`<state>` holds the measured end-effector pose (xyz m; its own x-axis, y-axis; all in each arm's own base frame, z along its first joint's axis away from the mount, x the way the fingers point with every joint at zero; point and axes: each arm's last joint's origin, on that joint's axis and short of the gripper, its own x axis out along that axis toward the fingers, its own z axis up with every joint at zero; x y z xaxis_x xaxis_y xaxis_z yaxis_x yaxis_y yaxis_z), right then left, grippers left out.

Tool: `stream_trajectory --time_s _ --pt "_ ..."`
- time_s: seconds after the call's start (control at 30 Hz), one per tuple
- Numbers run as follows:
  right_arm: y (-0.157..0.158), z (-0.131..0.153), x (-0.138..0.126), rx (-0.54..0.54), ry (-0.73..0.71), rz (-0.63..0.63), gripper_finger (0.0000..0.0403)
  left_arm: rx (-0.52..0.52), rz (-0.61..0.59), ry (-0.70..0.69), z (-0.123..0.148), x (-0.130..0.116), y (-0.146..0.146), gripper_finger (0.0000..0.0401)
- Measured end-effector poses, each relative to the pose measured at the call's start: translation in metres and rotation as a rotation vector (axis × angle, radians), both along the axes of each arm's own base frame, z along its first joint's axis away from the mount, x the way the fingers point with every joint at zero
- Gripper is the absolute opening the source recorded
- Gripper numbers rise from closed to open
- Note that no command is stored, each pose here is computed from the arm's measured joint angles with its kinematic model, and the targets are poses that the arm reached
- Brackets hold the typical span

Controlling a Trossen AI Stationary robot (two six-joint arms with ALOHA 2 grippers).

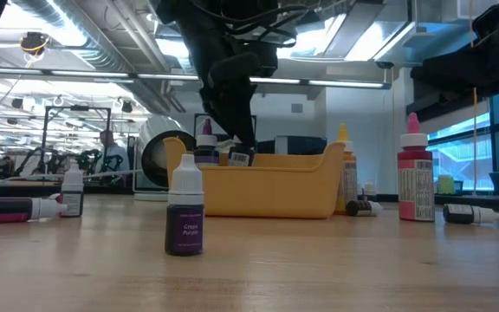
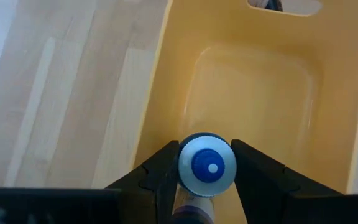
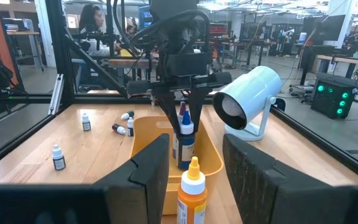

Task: Pick & Place food coloring
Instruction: Put the large blue ink bottle into the yellow bin, then put the large yellow ink bottle into the yellow bin

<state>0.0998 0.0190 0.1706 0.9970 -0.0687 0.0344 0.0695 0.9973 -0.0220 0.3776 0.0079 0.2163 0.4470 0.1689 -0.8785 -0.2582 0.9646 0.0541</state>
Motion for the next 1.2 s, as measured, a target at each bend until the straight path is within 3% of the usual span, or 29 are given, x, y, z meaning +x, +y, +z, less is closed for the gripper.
stream_trajectory --time_s 0.17,0.5,0.73,0.97,1.2 --pt "0.0 0.0 0.0 0.0 0.0 0.0 0.0153 -0.012 0.017 -0.003 0.0 0.0 0.0 0.0144" --pt "0.0 0.0 0.0 0.0 0.0 0.0 0.0153 0.008 -0.005 0.045 0.002 -0.005 0.005 0.0199" --pt "0.0 0.0 0.0 -0.002 0.004 0.0 0.0153 0.047 -0.003 -0.031 0.048 -0.011 0.006 0.0199" --pt "0.0 -0.001 0.0 -0.003 0.012 -0.013 0.0153 0.055 -0.018 -0.159 0.099 -0.035 -0.002 0.02" --pt "0.0 -0.001 0.0 -0.003 0.01 -0.016 0.0153 0.019 -0.141 -0.19 0.115 -0.053 -0.033 0.0198"
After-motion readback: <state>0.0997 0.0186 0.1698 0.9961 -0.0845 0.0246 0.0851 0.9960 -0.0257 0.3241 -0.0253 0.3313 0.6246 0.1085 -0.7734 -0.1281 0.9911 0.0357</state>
